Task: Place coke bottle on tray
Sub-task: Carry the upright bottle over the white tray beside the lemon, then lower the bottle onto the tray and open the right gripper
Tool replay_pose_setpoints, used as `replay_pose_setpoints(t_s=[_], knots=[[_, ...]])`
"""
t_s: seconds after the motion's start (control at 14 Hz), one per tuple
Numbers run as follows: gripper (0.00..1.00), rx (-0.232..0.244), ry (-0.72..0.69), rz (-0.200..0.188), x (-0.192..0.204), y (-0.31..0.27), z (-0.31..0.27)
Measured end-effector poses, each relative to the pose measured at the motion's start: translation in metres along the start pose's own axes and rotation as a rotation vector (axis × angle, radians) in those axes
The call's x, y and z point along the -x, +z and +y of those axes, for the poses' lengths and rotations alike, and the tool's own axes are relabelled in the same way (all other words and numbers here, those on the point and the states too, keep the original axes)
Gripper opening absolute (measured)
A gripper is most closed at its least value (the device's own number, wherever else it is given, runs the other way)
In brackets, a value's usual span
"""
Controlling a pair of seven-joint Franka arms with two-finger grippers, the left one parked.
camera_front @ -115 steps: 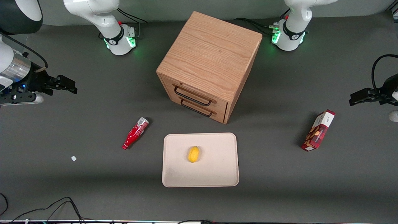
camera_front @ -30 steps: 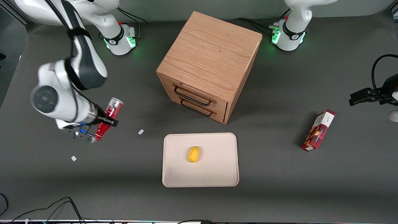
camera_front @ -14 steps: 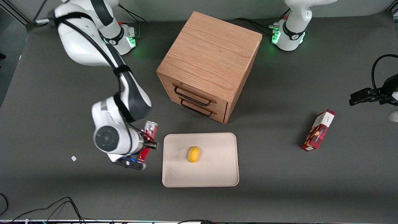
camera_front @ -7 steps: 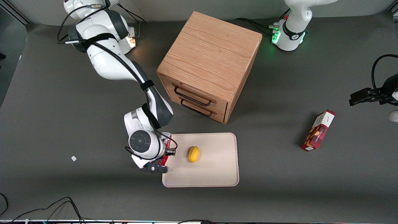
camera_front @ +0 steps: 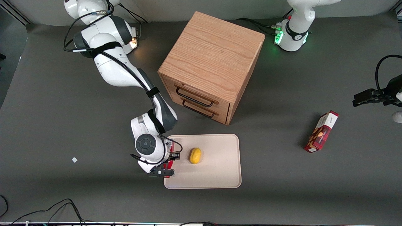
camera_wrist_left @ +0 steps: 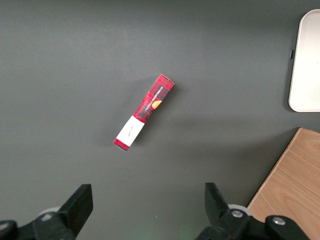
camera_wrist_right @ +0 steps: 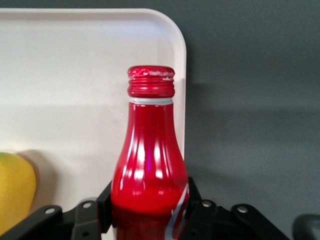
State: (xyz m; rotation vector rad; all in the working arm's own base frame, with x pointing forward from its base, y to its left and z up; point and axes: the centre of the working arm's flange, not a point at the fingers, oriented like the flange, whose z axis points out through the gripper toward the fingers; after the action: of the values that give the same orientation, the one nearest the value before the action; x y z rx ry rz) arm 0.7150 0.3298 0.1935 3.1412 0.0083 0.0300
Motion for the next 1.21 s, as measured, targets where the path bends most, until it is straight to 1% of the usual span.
replay_pose_setpoints(t_s=[0.14,0.43,0.5,0.57,0.64,0.79,1.21], knots=[[0.56,-0.003,-0.002,0.007,-0.0005,0.0035,-0.0002],[0.56,-0.002,-0.003,0.007,-0.0005,0.0053,0.0],[0.62,-0.005,-0.003,0.013,-0.0011,0.0047,-0.0002],[0.7,-0.009,-0.003,0.022,-0.0021,0.0036,-0.0006],[0.82,-0.01,-0.003,0.025,-0.0025,0.0032,-0.0007],[1.0,-0.01,-0.003,0.026,-0.0029,0.0026,-0.0004],[1.0,-0.01,-0.003,0.028,-0.0032,0.0019,-0.0006]])
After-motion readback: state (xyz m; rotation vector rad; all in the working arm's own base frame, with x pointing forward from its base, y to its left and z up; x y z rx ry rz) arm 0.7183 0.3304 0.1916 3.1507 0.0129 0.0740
